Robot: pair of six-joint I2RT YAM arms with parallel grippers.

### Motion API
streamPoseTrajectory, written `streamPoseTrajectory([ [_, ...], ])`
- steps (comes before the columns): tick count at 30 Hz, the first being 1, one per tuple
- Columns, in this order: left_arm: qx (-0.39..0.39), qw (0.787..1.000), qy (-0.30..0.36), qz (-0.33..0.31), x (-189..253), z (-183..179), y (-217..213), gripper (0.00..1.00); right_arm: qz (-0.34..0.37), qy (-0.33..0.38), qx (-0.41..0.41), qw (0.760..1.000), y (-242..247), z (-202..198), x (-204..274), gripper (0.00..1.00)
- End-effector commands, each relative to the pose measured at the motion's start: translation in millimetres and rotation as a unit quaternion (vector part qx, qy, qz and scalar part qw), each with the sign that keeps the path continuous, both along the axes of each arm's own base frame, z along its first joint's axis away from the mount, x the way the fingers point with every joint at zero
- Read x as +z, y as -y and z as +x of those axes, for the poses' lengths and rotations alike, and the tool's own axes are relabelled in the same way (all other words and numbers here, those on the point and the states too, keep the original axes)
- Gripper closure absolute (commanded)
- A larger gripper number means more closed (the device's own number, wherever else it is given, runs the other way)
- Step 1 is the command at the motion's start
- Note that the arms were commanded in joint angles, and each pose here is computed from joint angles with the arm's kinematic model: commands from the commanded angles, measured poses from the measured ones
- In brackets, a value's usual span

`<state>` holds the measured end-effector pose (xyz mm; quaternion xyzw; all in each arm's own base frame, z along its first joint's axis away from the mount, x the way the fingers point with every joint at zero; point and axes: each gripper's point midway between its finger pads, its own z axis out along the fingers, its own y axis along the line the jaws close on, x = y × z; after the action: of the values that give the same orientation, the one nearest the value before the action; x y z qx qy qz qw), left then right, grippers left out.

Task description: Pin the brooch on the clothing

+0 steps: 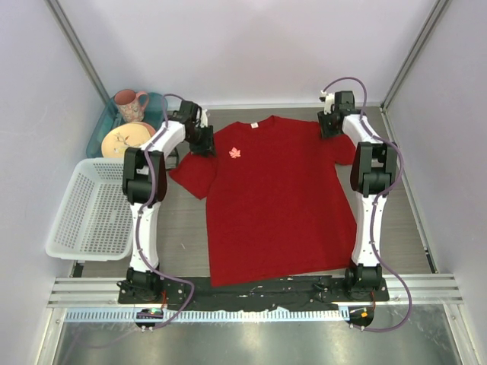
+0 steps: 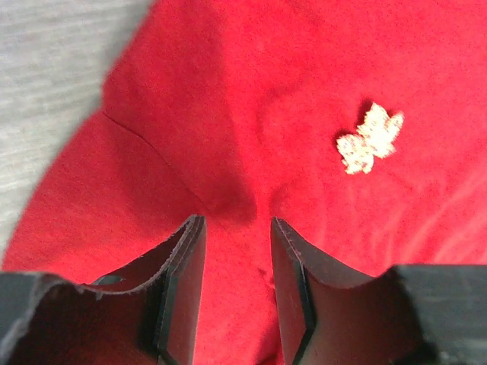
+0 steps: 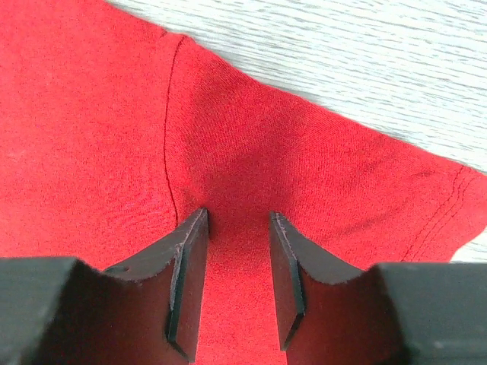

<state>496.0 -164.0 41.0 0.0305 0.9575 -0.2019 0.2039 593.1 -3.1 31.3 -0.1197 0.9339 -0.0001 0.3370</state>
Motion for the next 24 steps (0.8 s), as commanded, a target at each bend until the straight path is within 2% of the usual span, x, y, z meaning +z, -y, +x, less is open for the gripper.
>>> streamPoseTrajectory([
  [1,0.001,0.999,0.004,0.035,-5,17,-8,0.58,-0.045,-0.011,-0.027,0.999,34,-5,-9,0.59],
  [14,-0.029,0.997,0.057,0.047,-12,65,-5,0.54,-0.067,-0.018,-0.059,0.996,57,-11,-11,0.59],
  [24,-0.082,0.993,0.077,-0.039,-11,74,33,0.54,-0.083,-0.023,-0.075,0.993,77,-17,-11,0.59],
])
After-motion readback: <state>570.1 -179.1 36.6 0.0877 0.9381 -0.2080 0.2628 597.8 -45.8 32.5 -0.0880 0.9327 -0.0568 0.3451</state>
